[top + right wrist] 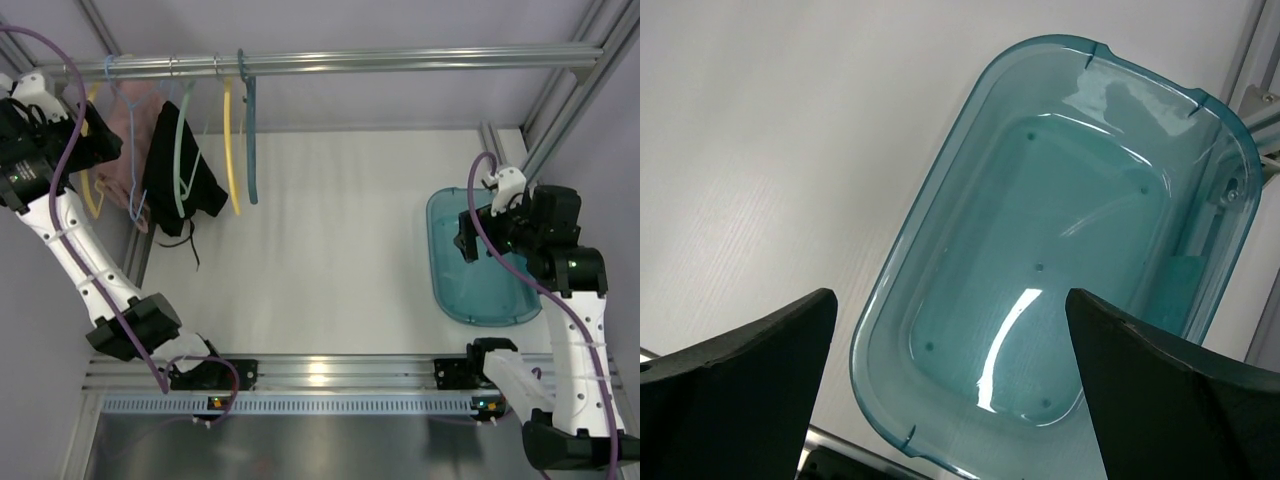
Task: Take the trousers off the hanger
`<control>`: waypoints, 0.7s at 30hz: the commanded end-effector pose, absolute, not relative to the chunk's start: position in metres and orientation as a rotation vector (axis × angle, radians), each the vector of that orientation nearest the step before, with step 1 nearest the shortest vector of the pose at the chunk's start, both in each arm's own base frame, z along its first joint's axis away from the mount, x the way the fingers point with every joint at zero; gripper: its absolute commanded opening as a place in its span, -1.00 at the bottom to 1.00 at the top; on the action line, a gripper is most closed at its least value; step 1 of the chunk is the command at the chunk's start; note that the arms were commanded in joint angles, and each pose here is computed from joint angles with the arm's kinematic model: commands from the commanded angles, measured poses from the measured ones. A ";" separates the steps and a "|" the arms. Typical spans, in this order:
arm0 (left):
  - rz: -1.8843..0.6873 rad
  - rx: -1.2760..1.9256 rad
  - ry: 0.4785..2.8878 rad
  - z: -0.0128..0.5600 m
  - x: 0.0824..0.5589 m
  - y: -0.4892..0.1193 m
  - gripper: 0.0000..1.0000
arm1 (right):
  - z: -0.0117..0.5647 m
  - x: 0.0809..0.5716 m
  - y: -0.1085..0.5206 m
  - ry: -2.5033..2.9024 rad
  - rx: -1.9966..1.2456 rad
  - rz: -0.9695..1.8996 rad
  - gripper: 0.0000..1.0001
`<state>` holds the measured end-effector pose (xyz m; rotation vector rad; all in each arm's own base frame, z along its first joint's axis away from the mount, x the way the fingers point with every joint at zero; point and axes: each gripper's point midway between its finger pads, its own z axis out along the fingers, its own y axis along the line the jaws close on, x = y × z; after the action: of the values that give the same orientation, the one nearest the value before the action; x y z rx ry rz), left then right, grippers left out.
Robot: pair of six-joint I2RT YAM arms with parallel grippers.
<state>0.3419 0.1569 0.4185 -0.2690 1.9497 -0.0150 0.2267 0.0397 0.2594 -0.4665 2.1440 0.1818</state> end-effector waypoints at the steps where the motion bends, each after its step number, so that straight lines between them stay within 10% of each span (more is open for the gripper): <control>1: -0.034 -0.028 1.828 0.450 0.344 0.135 0.88 | 0.261 0.229 0.040 2.129 -0.468 0.191 0.99; 21: -0.126 0.032 1.680 0.477 0.353 0.110 0.74 | 0.239 0.236 0.041 2.172 -0.447 0.211 0.99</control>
<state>0.3357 0.1068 0.4758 0.0184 1.7050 -0.0940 0.2249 0.0401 0.2319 -0.4622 2.2130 0.2058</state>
